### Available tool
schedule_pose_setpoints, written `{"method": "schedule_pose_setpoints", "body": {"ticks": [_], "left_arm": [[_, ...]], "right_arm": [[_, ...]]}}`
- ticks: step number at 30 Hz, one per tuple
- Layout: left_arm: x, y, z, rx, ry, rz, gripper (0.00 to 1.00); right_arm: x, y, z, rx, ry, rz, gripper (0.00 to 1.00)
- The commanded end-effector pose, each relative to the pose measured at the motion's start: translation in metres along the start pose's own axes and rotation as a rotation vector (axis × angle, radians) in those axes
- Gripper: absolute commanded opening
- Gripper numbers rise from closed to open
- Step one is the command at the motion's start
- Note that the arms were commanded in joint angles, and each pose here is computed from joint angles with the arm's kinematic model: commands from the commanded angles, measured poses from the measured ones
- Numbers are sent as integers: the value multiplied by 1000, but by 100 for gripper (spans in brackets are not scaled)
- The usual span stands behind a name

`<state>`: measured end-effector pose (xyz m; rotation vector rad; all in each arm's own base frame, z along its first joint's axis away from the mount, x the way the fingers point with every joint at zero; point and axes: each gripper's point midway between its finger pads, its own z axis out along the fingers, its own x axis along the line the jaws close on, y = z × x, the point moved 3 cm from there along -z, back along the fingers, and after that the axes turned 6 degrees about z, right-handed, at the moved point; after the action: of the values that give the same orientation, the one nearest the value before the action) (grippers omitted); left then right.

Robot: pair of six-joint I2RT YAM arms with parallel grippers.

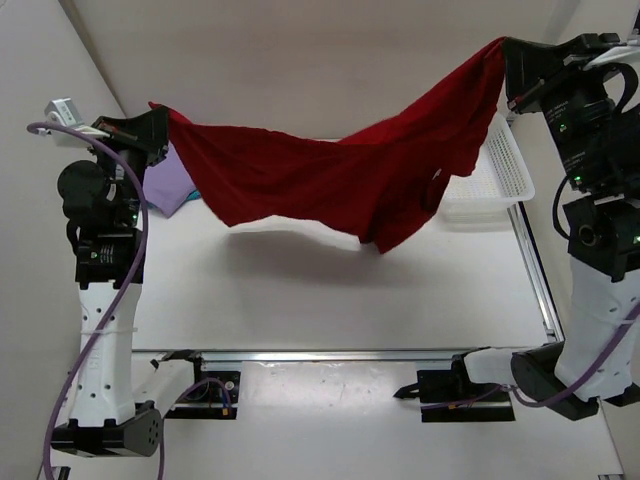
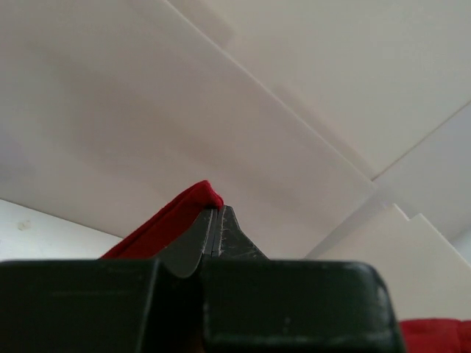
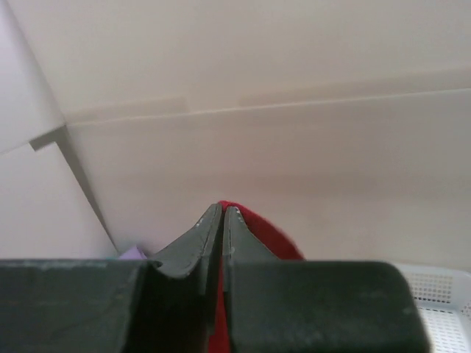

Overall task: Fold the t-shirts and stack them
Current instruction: Flatten out the tshirt

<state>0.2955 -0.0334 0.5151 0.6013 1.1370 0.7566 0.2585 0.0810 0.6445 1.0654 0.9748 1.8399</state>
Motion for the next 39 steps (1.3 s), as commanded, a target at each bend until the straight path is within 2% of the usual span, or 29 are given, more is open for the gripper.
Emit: {"method": "schedule_pose_setpoints", "body": {"ticks": [1, 5, 8, 10, 13, 14, 16, 17, 20, 21, 23, 24, 26, 28, 30, 33, 34, 35, 36, 37, 39], "left_arm": [[4, 2, -2, 20, 82, 96, 0], [25, -27, 8, 81, 104, 100, 0], [68, -74, 22, 165, 177, 78, 0], [114, -110, 34, 233, 260, 67, 0], [147, -162, 54, 346, 322, 71, 0], [161, -186, 62, 405, 336, 56, 0], [167, -185, 86, 398, 326, 28, 0], [160, -182, 102, 378, 288, -4, 0], [142, -139, 143, 280, 217, -43, 0], [137, -130, 150, 265, 202, -44, 0], [117, -84, 171, 173, 137, -47, 0], [113, -76, 175, 156, 115, -68, 0], [100, -40, 184, 81, 71, -72, 0], [94, -20, 186, 44, 59, -53, 0], [89, -5, 184, 0, 46, -47, 0], [101, 0, 169, -23, 62, -52, 0], [92, 9, 161, -60, 45, -39, 0], [111, -6, 155, -41, 95, -33, 0], [112, -10, 145, -43, 106, -24, 0], [108, -5, 135, -55, 107, -6, 0], [134, -32, 115, -7, 171, 17, 0]], "right_arm": [[-25, -59, 32, 206, 39, 5, 0], [-58, -114, 72, 346, 37, 20, 0], [-87, -180, 103, 502, 27, 35, 0], [-118, -238, 124, 615, -48, 27, 0], [-148, -283, 147, 672, -90, 49, 0], [-150, -281, 154, 654, -88, 52, 0], [-162, -289, 176, 605, -81, 65, 0], [-162, -278, 184, 559, -72, 85, 0], [-147, -210, 208, 304, 27, 105, 0], [-148, -196, 209, 258, 31, 107, 0], [-130, -133, 207, 70, 90, 69, 0], [-128, -121, 205, 33, 94, 70, 0], [-117, -67, 193, -120, 123, 27, 0], [-115, -34, 180, -185, 146, 2, 0], [-115, -19, 168, -195, 158, -6, 0], [-125, -39, 156, -63, 112, -20, 0], [-132, -56, 159, -18, 79, -46, 0], [-146, -81, 156, 60, 24, -46, 0], [-142, -82, 145, 83, 20, -43, 0], [-155, -117, 143, 160, -6, -22, 0], [-179, -178, 109, 270, -122, -5, 0]]}}
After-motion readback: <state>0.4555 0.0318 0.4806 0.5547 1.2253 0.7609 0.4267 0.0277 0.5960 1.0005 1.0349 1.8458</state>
